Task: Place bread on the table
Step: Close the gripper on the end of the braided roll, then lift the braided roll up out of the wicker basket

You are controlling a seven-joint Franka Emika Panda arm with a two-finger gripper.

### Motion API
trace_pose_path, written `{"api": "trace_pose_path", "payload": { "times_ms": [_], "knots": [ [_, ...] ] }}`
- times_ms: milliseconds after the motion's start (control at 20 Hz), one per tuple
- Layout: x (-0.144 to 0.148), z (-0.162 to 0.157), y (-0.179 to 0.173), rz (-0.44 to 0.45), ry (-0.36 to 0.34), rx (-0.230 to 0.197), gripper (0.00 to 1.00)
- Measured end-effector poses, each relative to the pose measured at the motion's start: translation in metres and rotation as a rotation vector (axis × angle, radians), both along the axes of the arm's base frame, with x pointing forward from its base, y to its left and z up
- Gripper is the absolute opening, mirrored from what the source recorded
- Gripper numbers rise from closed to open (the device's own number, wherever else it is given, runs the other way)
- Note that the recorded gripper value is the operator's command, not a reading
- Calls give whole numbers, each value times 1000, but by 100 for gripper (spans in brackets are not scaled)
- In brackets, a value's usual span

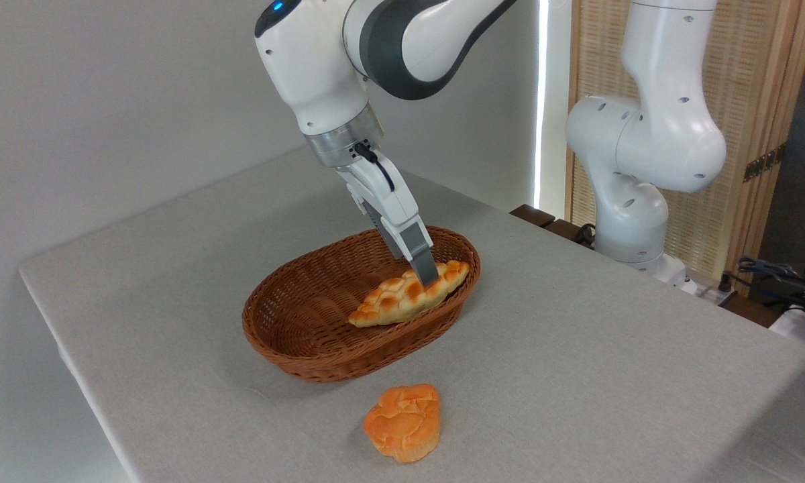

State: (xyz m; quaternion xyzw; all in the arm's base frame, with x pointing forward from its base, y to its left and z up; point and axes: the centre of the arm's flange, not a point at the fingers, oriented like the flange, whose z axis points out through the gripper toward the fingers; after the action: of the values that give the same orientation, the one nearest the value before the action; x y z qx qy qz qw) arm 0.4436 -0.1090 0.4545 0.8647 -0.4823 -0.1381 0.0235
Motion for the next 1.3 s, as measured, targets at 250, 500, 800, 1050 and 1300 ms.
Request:
{"api": "trace_pose_path", "payload": {
  "times_ms": [250,500,800,1050,1300],
  "knots": [
    [1,-8,0,-3,15,1,100],
    [8,-18,0,-13,6,0,100],
    [11,-29,0,-18,5,6,74],
    [11,-38,1,-18,4,5,30],
    [11,-38,1,-17,4,5,27]
  ]
}}
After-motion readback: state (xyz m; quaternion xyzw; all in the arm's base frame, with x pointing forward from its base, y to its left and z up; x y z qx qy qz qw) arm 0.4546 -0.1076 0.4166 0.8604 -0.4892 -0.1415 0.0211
